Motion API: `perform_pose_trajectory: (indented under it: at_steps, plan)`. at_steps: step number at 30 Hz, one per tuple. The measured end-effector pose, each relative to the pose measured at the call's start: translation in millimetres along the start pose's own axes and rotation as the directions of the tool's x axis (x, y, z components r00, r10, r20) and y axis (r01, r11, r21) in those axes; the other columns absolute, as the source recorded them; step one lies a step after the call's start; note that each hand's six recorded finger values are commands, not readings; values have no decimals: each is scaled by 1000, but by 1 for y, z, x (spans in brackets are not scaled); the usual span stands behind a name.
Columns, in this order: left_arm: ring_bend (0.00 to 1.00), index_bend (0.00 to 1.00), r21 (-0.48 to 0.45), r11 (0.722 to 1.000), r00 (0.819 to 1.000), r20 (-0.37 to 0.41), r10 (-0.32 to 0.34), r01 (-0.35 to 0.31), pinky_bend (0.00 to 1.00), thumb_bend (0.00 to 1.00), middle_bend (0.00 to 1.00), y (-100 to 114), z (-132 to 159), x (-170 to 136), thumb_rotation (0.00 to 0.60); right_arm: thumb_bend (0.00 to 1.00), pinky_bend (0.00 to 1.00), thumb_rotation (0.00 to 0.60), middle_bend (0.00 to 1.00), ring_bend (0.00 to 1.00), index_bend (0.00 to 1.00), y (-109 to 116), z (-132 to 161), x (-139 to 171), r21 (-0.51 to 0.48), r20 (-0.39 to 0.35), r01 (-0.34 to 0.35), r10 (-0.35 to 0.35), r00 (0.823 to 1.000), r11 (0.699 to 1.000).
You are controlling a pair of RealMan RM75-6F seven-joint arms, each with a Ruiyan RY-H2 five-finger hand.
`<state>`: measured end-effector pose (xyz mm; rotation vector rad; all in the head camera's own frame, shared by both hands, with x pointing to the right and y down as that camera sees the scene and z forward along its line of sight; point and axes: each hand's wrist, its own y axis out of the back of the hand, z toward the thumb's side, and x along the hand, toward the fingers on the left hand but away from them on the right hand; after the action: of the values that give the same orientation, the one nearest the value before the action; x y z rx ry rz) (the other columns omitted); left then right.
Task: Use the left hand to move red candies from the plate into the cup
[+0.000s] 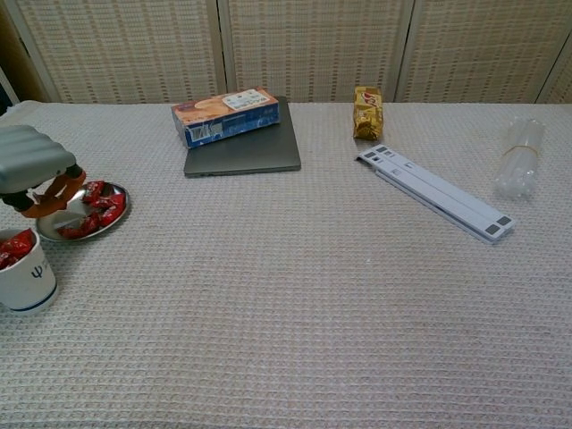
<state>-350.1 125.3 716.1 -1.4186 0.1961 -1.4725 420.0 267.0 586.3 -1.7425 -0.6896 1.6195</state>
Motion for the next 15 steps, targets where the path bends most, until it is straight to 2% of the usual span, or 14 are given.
perform_pose_trajectory:
  at_steps: [4, 9, 12, 15]
  plan:
    - [555, 602, -69, 997, 999, 34, 38, -36, 1000, 482, 614, 17, 3, -21, 600, 64, 0, 600, 0, 0, 0, -1, 1, 1, 0, -9, -6, 6, 1000, 1000]
    - [556, 599, -147, 984, 990, 81, 113, -100, 1000, 481, 616, 44, 1, -65, 600, 64, 0, 600, 0, 0, 0, 0, 1, 2, -3, -14, -3, 3, 1000, 1000]
    - [556, 592, -179, 976, 986, 89, 139, -121, 1000, 481, 612, 48, -6, -94, 600, 63, 0, 600, 0, 0, 0, 1, 1, 3, -4, -17, -3, 3, 1000, 1000]
    - [557, 587, -211, 971, 986, 99, 136, -113, 1000, 480, 610, 43, -8, -119, 600, 63, 0, 600, 0, 0, 0, 0, 3, 3, -3, -24, -8, 8, 1000, 1000]
